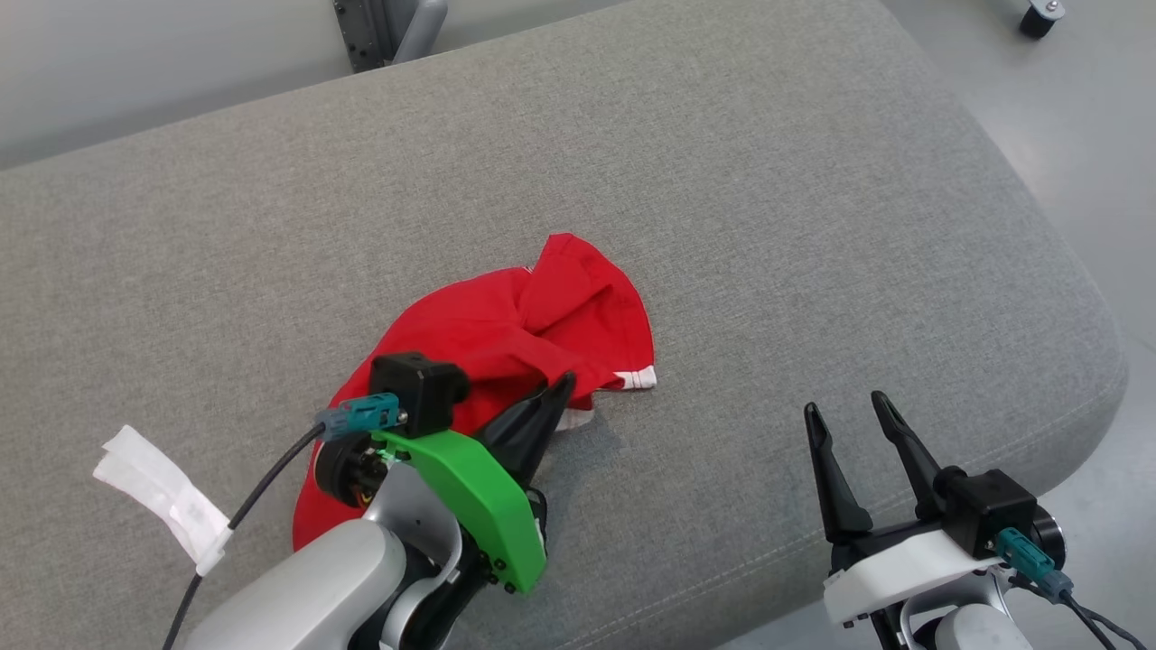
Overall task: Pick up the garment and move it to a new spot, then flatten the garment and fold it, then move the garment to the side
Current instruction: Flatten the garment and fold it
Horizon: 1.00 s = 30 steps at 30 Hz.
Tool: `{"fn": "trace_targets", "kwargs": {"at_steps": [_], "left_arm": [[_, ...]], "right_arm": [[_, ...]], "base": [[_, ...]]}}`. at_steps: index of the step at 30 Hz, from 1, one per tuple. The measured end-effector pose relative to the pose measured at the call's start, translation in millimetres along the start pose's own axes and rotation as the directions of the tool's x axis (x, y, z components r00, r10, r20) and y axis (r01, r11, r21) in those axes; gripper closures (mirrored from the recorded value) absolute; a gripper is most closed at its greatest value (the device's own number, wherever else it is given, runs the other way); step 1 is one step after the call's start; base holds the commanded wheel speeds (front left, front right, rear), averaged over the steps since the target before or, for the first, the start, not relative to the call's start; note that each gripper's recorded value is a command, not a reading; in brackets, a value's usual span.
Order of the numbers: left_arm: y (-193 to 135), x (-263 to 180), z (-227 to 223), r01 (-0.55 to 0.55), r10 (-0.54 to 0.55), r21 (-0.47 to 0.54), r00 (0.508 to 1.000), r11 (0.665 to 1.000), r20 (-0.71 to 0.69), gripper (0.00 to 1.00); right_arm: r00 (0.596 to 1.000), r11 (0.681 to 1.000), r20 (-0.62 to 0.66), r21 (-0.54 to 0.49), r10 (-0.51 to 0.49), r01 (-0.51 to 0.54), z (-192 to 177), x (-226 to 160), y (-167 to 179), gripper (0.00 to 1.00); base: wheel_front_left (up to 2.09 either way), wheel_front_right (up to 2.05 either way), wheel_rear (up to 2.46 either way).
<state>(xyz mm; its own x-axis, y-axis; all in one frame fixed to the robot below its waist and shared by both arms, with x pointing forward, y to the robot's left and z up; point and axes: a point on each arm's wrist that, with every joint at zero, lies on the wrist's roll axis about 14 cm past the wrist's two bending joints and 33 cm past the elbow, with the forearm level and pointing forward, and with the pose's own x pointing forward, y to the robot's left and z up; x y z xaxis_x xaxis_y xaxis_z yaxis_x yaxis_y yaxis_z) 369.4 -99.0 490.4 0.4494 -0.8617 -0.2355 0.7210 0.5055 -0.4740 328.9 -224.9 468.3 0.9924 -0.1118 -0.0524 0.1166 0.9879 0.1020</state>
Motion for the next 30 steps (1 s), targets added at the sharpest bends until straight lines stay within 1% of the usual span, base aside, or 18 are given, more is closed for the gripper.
{"fn": "trace_targets", "kwargs": {"at_steps": [4,8,11,13,16,17,20,22,25,30], "left_arm": [[-34.0,-6.8,15.5,0.113,-0.110,-0.083,0.993,0.990,0.036,1.00],[-67.9,-21.2,17.8,0.221,-0.218,-0.206,0.975,0.953,0.036,1.00],[-81.6,-27.3,15.7,0.265,-0.272,-0.272,0.962,0.925,0.011,1.00],[-82.4,-26.7,8.6,0.264,-0.282,-0.284,0.959,0.922,-0.025,1.00],[-71.0,-15.9,-4.2,0.219,-0.259,-0.330,0.962,0.918,-0.084,1.00],[-63.0,-9.8,-7.2,0.194,-0.240,-0.327,0.965,0.925,-0.105,1.00],[-29.6,12.0,-11.8,0.101,-0.147,-0.289,0.979,0.952,-0.143,1.00],[-7.8,25.4,-17.6,0.045,-0.093,-0.263,0.981,0.964,-0.173,1.00],[19.4,45.6,-15.8,-0.009,-0.029,-0.214,0.985,0.977,-0.171,1.00],[47.7,75.5,-14.8,-0.042,0.014,-0.173,0.987,0.984,-0.160,1.00]], "right_arm": [[1.000,1.000,0.007,0.003,-0.006,0.006,1.9,-1.8,-1.6,0.00],[1.000,1.000,0.011,0.004,-0.014,0.014,3.4,-2.9,-4.3,0.00],[1.000,1.000,0.008,0.005,-0.013,0.013,2.2,-1.7,-3.9,0.00],[1.000,1.000,0.005,0.010,-0.009,0.009,1.4,0.2,-2.5,0.00],[1.000,1.000,0.003,0.017,0.003,-0.003,0.8,4.8,1.7,0.00],[1.000,1.000,-0.001,0.018,0.006,-0.006,-0.2,6.1,2.9,0.00],[1.000,1.000,-0.012,0.021,0.011,-0.011,-3.5,9.8,4.9,0.00],[1.000,1.000,-0.021,0.026,0.009,-0.009,-6.2,11.7,4.6,0.00],[0.999,1.000,-0.032,0.028,-0.005,0.006,-8.8,14.3,0.4,0.00],[0.997,0.999,-0.070,0.020,-0.033,0.034,-19.5,14.0,-7.5,0.00]], "base": [[0.00,0.00,0.00],[0.00,0.00,0.00],[0.00,0.00,0.00],[0.00,0.00,0.00],[0.00,0.00,0.00],[0.00,0.00,0.00],[0.00,0.00,0.00],[0.00,0.00,0.00],[0.00,0.00,0.00],[0.00,0.00,0.00]]}}
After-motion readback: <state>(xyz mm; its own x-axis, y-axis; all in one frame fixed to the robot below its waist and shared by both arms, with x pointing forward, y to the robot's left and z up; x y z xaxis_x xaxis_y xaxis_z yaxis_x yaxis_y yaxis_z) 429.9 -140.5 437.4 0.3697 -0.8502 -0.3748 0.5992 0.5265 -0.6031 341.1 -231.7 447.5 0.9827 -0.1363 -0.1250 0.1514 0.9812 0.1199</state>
